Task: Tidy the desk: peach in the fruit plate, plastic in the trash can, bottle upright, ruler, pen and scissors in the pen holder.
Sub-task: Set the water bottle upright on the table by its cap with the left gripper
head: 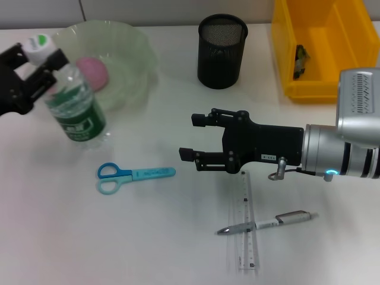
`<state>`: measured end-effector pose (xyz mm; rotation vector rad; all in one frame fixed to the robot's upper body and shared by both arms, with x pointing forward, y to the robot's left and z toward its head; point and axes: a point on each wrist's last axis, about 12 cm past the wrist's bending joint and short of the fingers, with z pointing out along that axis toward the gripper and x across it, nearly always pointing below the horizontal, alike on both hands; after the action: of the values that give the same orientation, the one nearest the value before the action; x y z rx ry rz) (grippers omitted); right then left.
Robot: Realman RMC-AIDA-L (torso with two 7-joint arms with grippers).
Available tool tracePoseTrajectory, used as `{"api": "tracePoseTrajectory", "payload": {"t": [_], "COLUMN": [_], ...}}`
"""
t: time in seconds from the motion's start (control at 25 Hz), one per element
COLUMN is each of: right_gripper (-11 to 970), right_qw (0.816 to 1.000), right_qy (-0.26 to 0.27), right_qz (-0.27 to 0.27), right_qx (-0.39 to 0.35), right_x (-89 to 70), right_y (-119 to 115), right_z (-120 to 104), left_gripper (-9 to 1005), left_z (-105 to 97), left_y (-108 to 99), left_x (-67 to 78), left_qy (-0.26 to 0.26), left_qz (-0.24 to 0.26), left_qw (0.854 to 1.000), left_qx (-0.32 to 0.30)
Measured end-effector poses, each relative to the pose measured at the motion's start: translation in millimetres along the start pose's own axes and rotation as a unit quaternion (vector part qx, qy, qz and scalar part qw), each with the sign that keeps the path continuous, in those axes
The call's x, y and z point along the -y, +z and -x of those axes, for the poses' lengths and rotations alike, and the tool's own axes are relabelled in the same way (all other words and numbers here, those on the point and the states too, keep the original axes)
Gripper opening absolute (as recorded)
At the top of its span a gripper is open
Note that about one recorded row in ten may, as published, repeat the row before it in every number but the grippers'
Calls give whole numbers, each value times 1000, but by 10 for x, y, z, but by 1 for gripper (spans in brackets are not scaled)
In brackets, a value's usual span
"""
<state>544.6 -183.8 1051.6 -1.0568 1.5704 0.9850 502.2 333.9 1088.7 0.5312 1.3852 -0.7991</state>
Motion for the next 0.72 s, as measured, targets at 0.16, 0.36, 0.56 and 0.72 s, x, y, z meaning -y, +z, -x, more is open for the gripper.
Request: {"api": "tracePoseTrajectory", "payload": {"t": [0.16, 0.36, 0.56, 0.72], "right_gripper": [772, 772, 771, 771], "right_qw": [1000, 1000, 1000, 1000], "right_qy": [1, 1, 1, 1], "right_qz": [-4, -4, -4, -4], "right_qx": [-3, -3, -4, -4], "right_x": [6, 6, 5, 6], "right_y": [-2, 0, 1, 2], "right_z": [-11, -10, -12, -12], "left_gripper": [435, 435, 435, 435], "left_z": [0, -12, -27, -43], "left_y": [-154, -204, -216, -247], "left_x": [-123, -188, -219, -241], "left_qy": [21, 30, 31, 30], "left_qz": [56, 89, 102, 114], "left_qw": [998, 995, 994, 992], "left_qx": [-12, -19, -27, -35]}}
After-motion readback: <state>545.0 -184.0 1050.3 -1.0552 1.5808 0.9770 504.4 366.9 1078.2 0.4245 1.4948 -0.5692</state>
